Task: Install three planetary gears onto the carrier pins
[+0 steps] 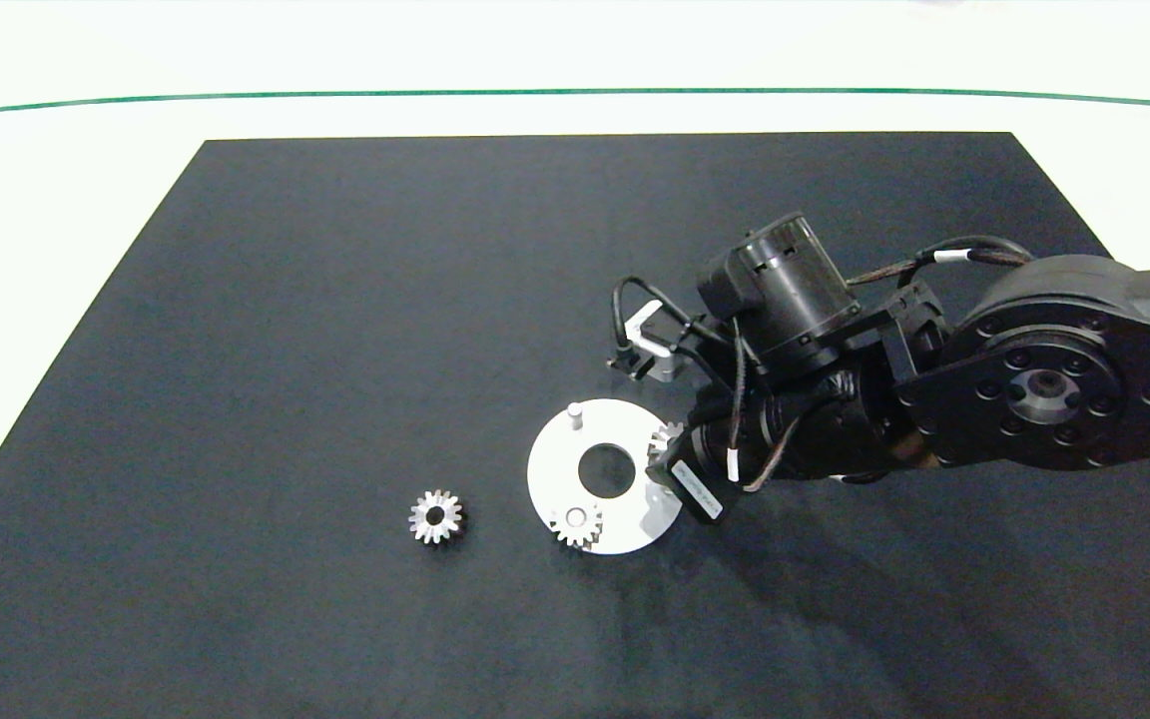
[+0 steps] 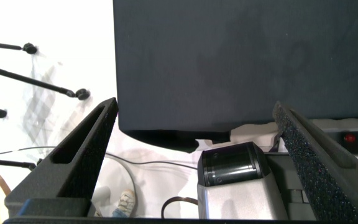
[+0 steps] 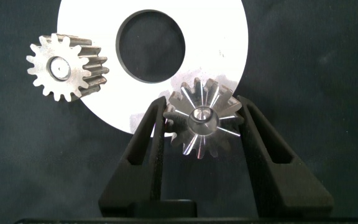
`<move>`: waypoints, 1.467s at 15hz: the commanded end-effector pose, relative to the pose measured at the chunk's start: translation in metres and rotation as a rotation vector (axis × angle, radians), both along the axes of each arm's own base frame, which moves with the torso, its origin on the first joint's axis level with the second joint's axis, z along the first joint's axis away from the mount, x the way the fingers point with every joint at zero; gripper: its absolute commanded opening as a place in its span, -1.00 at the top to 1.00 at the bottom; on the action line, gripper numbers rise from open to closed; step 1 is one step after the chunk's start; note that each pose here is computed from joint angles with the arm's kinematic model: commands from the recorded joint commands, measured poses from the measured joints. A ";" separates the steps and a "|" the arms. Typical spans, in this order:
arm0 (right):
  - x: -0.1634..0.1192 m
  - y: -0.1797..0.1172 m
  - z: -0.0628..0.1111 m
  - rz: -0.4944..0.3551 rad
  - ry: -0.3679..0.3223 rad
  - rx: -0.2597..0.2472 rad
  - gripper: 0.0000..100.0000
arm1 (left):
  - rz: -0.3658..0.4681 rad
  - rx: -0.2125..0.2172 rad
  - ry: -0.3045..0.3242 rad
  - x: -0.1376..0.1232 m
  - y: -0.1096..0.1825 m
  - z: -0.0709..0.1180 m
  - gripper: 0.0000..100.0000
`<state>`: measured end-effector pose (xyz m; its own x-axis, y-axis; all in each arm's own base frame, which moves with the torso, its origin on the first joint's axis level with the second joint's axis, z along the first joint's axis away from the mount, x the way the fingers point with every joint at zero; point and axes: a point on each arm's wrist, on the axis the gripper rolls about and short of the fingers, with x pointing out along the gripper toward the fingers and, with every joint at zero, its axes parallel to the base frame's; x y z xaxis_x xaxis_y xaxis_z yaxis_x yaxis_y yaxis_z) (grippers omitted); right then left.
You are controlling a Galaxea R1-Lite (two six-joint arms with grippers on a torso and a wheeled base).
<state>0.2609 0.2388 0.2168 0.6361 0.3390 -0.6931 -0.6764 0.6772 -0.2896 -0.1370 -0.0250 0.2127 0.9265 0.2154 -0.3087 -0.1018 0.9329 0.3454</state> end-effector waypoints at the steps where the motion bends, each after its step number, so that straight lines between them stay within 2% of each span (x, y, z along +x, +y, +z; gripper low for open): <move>1: -0.001 -0.001 0.001 0.000 -0.003 0.000 0.50 | 0.000 0.002 0.002 -0.001 0.000 0.000 -1.00; 16: -0.002 -0.005 -0.002 -0.006 0.007 -0.015 0.50 | -0.002 0.008 0.002 -0.001 0.000 0.000 -1.00; 17: -0.002 -0.005 -0.002 -0.009 0.006 -0.016 -1.00 | -0.002 0.008 0.002 -0.001 0.000 0.000 -1.00; 22: -0.002 -0.005 -0.003 -0.020 -0.004 -0.032 -1.00 | -0.002 0.008 0.001 -0.001 0.000 0.000 -1.00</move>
<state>0.2592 0.2336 0.2143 0.6468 0.3062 -0.6985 -0.6602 0.6832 -0.3119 -0.1383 -0.0250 0.2134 0.9289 0.2151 -0.3014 -0.1015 0.9307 0.3514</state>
